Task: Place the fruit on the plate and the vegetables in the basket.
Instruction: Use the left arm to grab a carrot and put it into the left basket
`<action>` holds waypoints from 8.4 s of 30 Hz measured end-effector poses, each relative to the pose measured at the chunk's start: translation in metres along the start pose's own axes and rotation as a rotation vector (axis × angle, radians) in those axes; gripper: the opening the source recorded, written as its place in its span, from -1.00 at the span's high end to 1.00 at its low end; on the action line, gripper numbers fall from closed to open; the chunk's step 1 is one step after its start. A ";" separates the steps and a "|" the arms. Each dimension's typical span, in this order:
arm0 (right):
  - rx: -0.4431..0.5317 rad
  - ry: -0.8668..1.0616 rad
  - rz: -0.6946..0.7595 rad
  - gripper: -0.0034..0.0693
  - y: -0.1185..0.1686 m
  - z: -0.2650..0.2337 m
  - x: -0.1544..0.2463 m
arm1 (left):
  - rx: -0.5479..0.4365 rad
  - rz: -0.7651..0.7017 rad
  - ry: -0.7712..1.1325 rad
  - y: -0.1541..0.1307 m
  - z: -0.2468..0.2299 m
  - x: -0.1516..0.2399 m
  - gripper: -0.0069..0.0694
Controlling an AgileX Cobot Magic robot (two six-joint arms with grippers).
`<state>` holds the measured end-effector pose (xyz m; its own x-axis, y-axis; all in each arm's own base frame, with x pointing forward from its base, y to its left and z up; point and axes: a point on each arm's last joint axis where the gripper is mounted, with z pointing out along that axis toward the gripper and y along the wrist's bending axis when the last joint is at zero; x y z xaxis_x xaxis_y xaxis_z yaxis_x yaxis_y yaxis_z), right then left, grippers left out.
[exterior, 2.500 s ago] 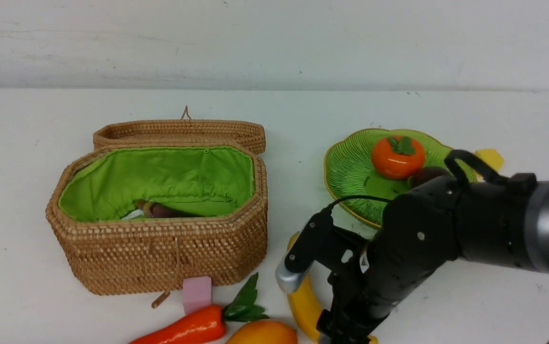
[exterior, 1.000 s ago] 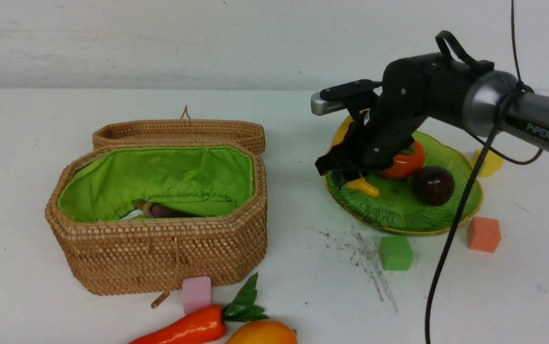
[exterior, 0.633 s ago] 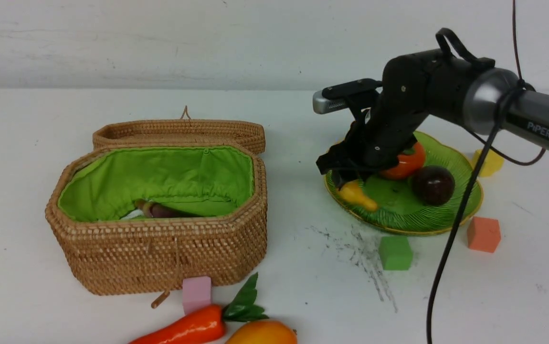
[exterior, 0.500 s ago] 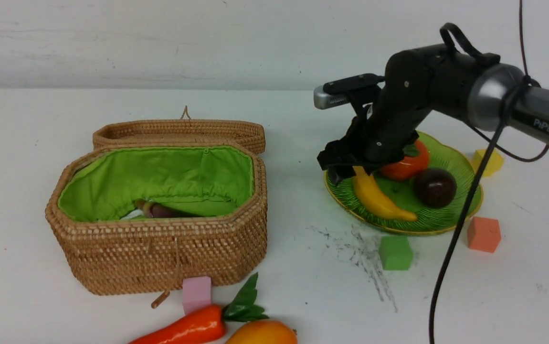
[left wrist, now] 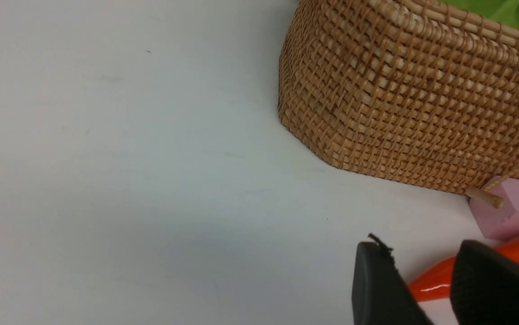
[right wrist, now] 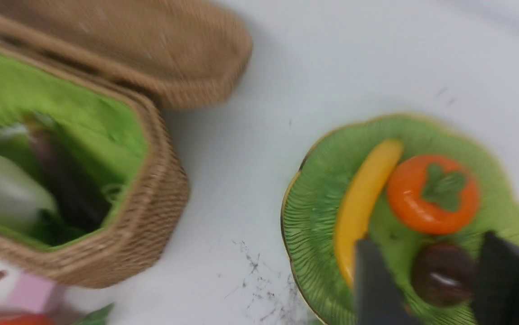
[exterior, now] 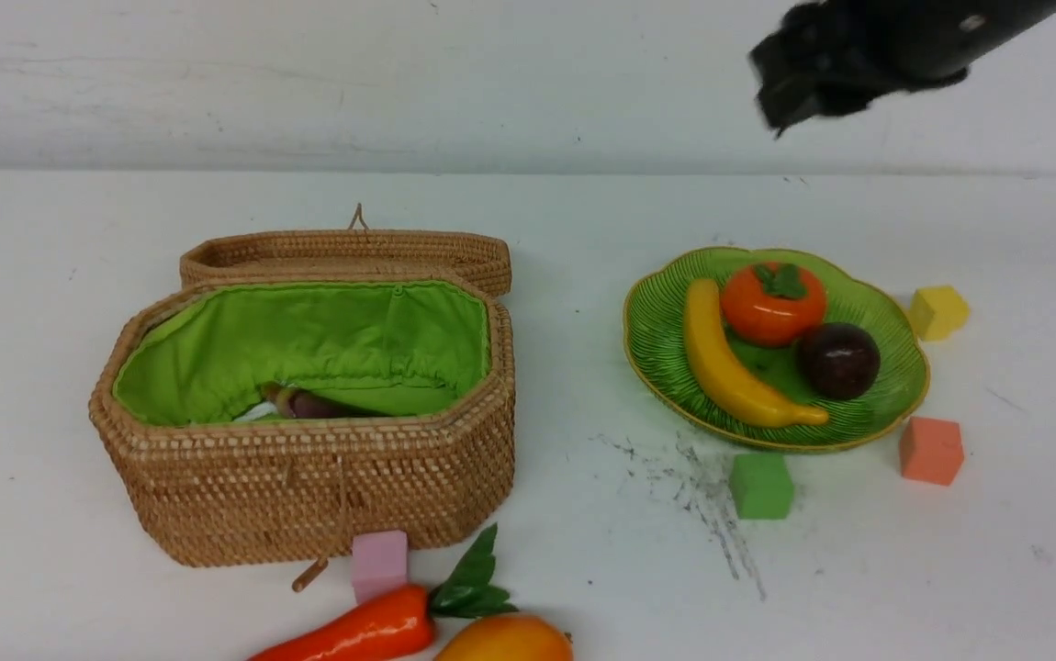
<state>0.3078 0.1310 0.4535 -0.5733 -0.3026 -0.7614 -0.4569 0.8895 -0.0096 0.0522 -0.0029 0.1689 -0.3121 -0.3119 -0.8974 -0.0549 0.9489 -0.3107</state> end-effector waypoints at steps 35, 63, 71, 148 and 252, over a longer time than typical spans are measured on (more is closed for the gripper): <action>-0.046 0.015 0.024 0.91 0.024 -0.167 0.164 | 0.000 0.000 0.000 0.000 0.000 0.000 0.19; 0.360 -0.338 0.241 0.87 0.009 -0.038 0.399 | 0.000 0.000 0.000 0.000 0.000 0.000 0.19; 0.388 -0.399 0.237 0.85 0.006 -0.037 0.397 | 0.000 0.000 0.001 0.000 0.000 0.000 0.19; 0.389 -0.400 0.235 0.67 0.006 -0.037 0.397 | -0.087 0.084 0.162 -0.050 -0.018 -0.154 0.19; 0.388 -0.400 0.236 0.31 0.006 -0.037 0.397 | 0.160 1.640 0.634 -0.136 0.243 -0.174 0.11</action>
<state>0.0521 0.0035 0.1748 -0.2942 0.0035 -0.9558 -0.0237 0.9997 0.0110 0.3446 -0.0893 0.2915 -0.2336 0.9709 -0.0522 0.7363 0.2117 0.6427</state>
